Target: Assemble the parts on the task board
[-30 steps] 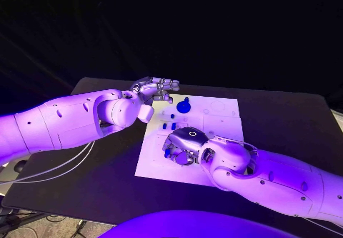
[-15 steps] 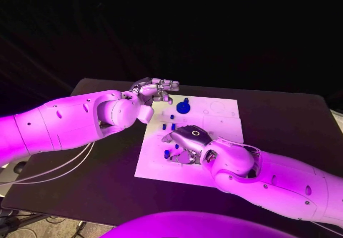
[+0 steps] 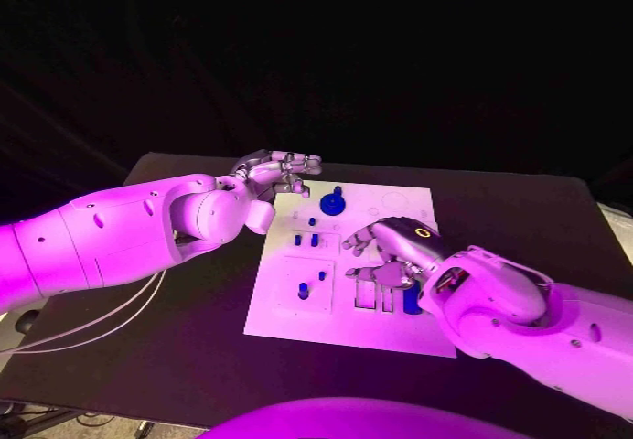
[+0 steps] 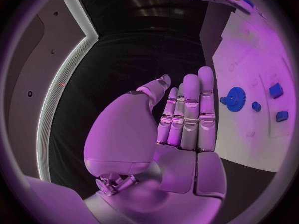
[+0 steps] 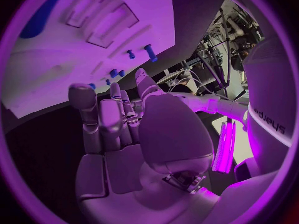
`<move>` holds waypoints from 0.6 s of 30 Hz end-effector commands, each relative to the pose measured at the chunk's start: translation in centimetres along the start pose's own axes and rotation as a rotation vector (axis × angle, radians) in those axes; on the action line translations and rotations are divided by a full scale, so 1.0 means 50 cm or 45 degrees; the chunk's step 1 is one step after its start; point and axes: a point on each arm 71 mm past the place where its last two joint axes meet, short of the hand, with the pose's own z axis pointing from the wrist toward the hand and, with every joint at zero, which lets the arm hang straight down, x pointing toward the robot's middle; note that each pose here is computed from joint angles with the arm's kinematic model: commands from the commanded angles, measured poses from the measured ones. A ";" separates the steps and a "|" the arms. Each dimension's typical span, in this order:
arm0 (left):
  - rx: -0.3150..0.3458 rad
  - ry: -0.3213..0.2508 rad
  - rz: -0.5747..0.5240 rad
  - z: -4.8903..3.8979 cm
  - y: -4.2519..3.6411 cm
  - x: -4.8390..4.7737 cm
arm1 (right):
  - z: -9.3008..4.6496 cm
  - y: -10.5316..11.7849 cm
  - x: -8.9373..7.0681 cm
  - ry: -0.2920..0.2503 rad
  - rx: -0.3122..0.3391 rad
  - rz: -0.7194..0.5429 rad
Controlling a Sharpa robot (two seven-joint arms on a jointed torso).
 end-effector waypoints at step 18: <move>0.005 0.016 0.000 -0.007 0.002 0.000 | -0.116 -0.133 -0.013 0.229 0.552 0.032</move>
